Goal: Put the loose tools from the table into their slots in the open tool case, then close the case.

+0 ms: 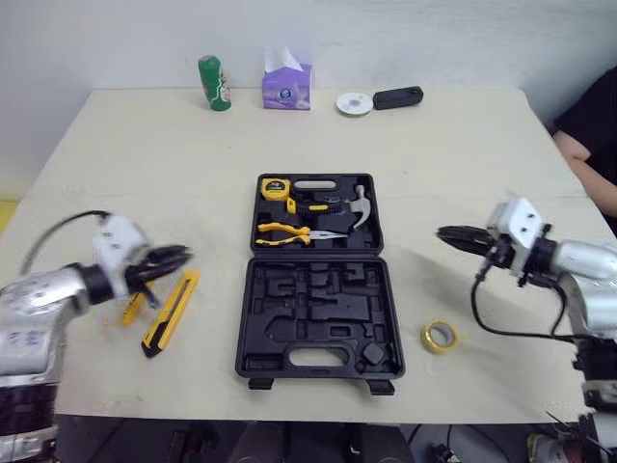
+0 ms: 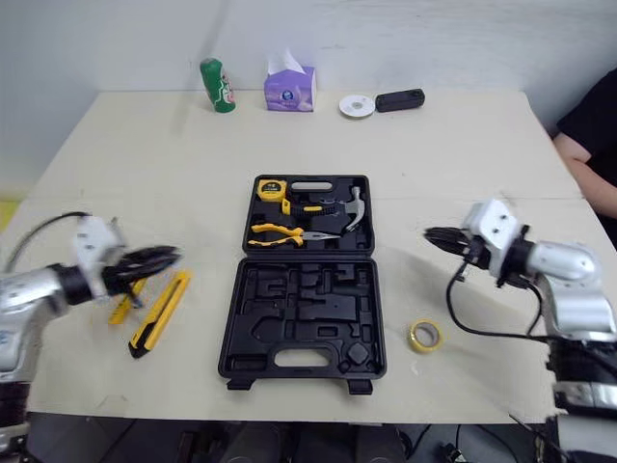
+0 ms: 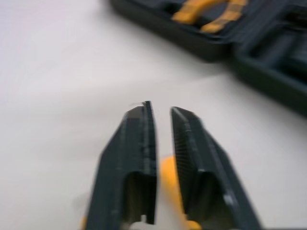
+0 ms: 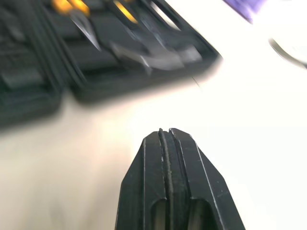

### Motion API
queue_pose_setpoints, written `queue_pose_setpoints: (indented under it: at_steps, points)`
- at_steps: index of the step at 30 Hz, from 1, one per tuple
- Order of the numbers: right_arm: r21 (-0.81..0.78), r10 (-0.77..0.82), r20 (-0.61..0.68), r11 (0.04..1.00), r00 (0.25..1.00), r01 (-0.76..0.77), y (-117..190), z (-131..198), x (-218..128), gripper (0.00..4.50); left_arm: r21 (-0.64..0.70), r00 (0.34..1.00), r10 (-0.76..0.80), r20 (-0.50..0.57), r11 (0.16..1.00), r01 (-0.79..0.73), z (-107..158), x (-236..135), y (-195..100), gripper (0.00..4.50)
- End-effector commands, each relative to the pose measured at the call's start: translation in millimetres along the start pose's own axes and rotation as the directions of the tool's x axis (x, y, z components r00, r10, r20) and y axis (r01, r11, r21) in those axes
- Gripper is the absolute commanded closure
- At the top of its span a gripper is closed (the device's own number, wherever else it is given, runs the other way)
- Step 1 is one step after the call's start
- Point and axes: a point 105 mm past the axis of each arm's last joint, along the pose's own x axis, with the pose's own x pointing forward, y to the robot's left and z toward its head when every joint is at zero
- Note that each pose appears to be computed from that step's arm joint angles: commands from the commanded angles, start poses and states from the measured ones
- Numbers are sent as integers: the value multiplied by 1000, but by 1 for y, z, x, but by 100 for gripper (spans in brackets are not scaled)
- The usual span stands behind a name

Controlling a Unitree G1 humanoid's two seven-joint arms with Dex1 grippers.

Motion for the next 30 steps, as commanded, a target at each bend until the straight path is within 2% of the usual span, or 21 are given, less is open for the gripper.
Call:
queue_pose_setpoints:
  at_steps: [1, 5, 6, 7, 10, 14, 16, 18, 19, 21, 25, 30]
  points:
    - [-62, -125, 20, 990, 992, 126, -20, 10, -39, 250, -7, 976, 198, 88, 980, -198, 17, -42, 34, 204]
    - [-58, -314, -39, 949, 949, 311, -43, -4, -92, 49, -90, 901, 433, 21, 898, -430, -14, -110, 69, 28]
    - [-47, -363, -53, 931, 930, 361, -47, -9, -107, 17, -113, 865, 502, 22, 861, -496, -20, -128, 77, 5]
    - [-43, -379, -84, 925, 922, 377, -46, -17, -119, 3, -142, 817, 577, 13, 809, -570, -27, -145, 87, 0]
    - [-80, -436, -200, 900, 877, 429, -39, -42, -152, 3, -86, 723, 680, -122, 719, -690, -60, -190, 96, 0]
    - [-106, -621, -260, 779, 739, 617, -47, -57, -206, 3, -92, 592, 788, -166, 586, -805, -74, -232, 104, 0]
    - [-117, -666, -273, 739, 694, 664, -46, -60, -222, 3, -82, 539, 820, -191, 534, -842, -81, -248, 105, 0]
    - [-130, -704, -290, 700, 649, 702, -37, -69, -235, 3, -14, 488, 833, -259, 502, -864, -96, -264, 99, 0]
    - [-144, -754, -309, 640, 580, 755, -35, -74, -253, 3, -4, 449, 849, -279, 467, -884, -102, -274, 96, 0]
    - [-187, -796, -341, 579, 500, 793, -28, -81, -274, 3, -16, 402, 870, -286, 415, -910, -108, -284, 94, 0]
    - [-179, -781, -419, 571, 463, 801, -8, -99, -288, 3, -7, 380, 883, -276, 393, -919, -111, -287, 93, 0]
    - [-160, -747, -452, 605, 487, 780, 8, -107, -286, 3, -26, 421, 869, -259, 429, -903, -109, -276, 94, 0]
